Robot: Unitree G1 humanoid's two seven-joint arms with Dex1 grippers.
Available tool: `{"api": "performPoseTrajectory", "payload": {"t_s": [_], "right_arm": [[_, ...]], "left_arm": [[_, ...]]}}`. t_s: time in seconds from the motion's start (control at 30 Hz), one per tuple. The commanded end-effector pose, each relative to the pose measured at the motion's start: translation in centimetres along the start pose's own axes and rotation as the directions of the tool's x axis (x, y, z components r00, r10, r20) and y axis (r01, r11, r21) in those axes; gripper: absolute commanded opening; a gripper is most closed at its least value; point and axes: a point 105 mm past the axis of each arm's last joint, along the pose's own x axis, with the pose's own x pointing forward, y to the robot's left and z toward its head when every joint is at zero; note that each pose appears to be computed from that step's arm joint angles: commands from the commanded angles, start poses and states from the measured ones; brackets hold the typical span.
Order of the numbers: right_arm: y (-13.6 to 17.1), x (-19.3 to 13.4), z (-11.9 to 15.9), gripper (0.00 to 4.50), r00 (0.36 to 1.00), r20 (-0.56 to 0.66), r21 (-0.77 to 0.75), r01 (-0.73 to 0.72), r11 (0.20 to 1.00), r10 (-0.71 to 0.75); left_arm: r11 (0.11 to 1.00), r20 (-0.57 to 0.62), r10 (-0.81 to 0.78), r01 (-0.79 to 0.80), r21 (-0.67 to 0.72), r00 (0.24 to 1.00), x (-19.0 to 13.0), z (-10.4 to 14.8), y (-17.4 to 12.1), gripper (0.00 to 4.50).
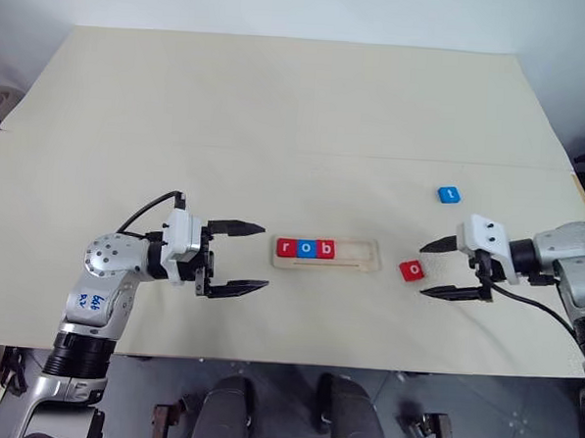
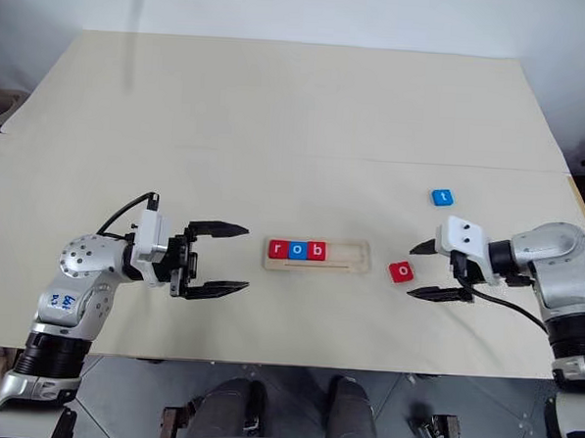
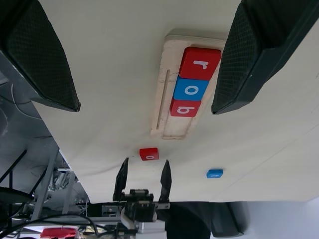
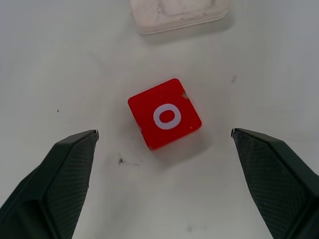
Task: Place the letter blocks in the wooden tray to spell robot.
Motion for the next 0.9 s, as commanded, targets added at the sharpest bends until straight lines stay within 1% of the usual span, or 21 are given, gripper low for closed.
{"api": "performPoseTrajectory", "payload": {"t_s": [0.03,0.07,0.13,0.17,0.23,0.27,0.37,0.5,0.57,0.63,0.7,0.77,0.9], "right_arm": [[-0.2,0.2,0.0,3.54,1.000,0.012,-0.006,0.005,1.000,-0.005],[-0.3,0.4,0.0,3.27,1.000,0.018,-0.002,0.012,1.000,-0.012],[-0.4,0.6,-0.1,2.48,1.000,0.022,-0.004,0.016,1.000,-0.016],[-0.3,0.6,-0.1,2.21,1.000,0.022,-0.006,0.014,1.000,-0.014],[-0.3,0.7,0.1,1.53,1.000,0.027,-0.011,0.013,1.000,-0.013],[-0.3,0.7,0.1,1.46,0.999,0.031,-0.012,0.013,1.000,-0.013],[-0.4,0.4,0.7,1.46,0.999,0.038,-0.025,0.017,1.000,-0.016],[-1.3,0.0,4.1,1.46,0.994,0.112,-0.061,0.026,0.998,-0.018],[-1.4,0.1,5.4,1.46,0.991,0.135,-0.078,0.015,0.997,-0.005],[-1.6,0.7,7.3,1.46,0.987,0.158,-0.100,-0.002,0.995,0.018],[-1.7,1.3,8.4,1.46,0.987,0.157,-0.114,-0.023,0.993,0.041],[-1.8,2.2,9.0,1.46,0.987,0.147,-0.137,-0.038,0.990,0.059],[-2.3,4.3,9.3,1.46,0.991,0.118,-0.158,-0.049,0.986,0.068]], "left_arm": [[0.999,0.022,0.006,-0.006,0.037,1.000,0.2,0.8,-0.1,4.50],[0.999,0.023,0.009,-0.010,0.038,1.000,0.2,0.7,-0.1,4.50],[0.999,0.023,0.013,-0.014,0.038,1.000,0.2,0.7,0.0,4.50],[0.999,0.023,0.015,-0.016,0.039,1.000,0.2,0.7,0.1,4.50],[0.999,0.024,0.018,-0.019,0.040,1.000,0.2,0.6,0.1,4.50],[0.999,0.025,0.019,-0.020,0.041,1.000,0.1,0.6,0.2,4.50],[0.999,0.025,0.023,-0.024,0.042,0.999,0.1,0.5,0.2,4.50],[0.999,0.023,0.030,-0.031,0.043,0.999,-0.1,0.4,0.3,4.50],[0.999,0.022,0.033,-0.034,0.042,0.999,-0.1,0.3,0.4,4.50],[0.999,0.019,0.036,-0.036,0.040,0.999,-0.1,0.1,0.4,4.50],[0.998,0.011,0.041,-0.041,0.040,0.999,-0.1,-0.1,0.5,4.50],[0.998,0.007,0.048,-0.048,0.041,0.999,-0.1,-0.2,0.6,4.50],[0.997,-0.006,0.062,-0.061,0.049,0.998,0.1,-0.5,0.7,4.50]]}}
